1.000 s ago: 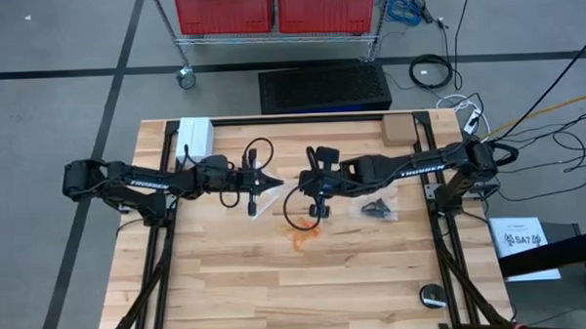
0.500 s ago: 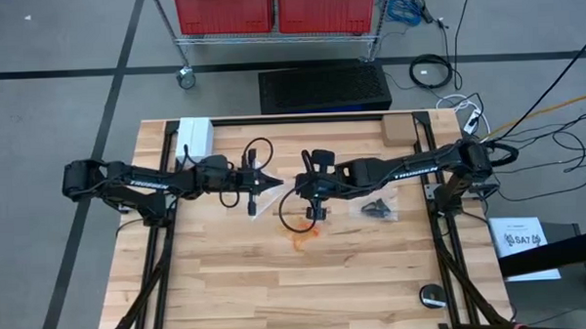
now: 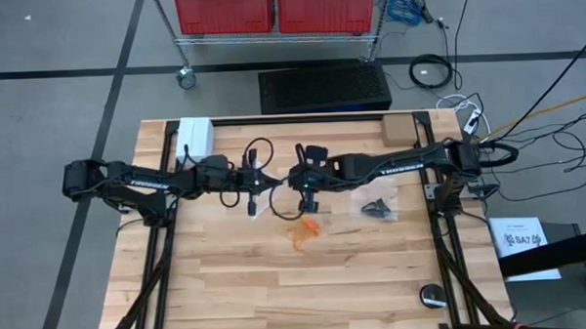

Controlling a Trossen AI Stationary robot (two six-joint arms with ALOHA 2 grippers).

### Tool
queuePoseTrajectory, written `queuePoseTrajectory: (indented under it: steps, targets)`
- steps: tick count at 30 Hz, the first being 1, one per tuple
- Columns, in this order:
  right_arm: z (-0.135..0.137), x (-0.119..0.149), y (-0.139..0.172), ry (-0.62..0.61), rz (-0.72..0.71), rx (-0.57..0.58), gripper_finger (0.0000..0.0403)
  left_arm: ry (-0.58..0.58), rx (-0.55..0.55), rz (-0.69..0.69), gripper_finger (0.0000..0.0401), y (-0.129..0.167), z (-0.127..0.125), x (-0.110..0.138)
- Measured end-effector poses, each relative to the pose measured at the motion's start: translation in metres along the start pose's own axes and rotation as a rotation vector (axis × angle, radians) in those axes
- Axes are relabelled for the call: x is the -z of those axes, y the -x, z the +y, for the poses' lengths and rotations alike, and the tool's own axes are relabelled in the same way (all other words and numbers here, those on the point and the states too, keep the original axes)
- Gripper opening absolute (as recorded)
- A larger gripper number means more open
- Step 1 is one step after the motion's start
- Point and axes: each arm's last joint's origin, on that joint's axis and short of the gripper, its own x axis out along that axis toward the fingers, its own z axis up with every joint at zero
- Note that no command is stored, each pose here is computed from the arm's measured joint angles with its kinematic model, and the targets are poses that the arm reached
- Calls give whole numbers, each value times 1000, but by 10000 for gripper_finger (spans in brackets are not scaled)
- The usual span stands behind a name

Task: Sort rubber bands
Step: Open the top transparent zip bag

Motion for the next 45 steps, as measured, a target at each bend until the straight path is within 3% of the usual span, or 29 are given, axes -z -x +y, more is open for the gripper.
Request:
queuePoseTrajectory:
  steps: [6,15,22,25,33,36,40,45]
  targets:
    - [19,5,-5,70,-37,-54,0,3,3,14,0,0,0,1]
    - [16,38,0,-58,-149,-35,0,6,47,33,0,-1,-6,3]
    - [14,38,0,-131,-199,-51,5,2,54,31,0,-1,-11,2]
    - [15,37,-6,-138,-200,-105,29,2,46,32,0,-1,-11,2]
    - [15,28,-6,-167,-291,-115,134,0,33,22,0,-1,-10,1]
    - [14,25,-5,-179,-317,-113,147,1,33,21,0,-1,-10,0]
    - [11,28,-7,-177,-291,-104,113,1,32,22,0,-1,-10,1]
    - [15,29,-19,-159,-275,-98,14,2,31,20,0,-1,-10,0]
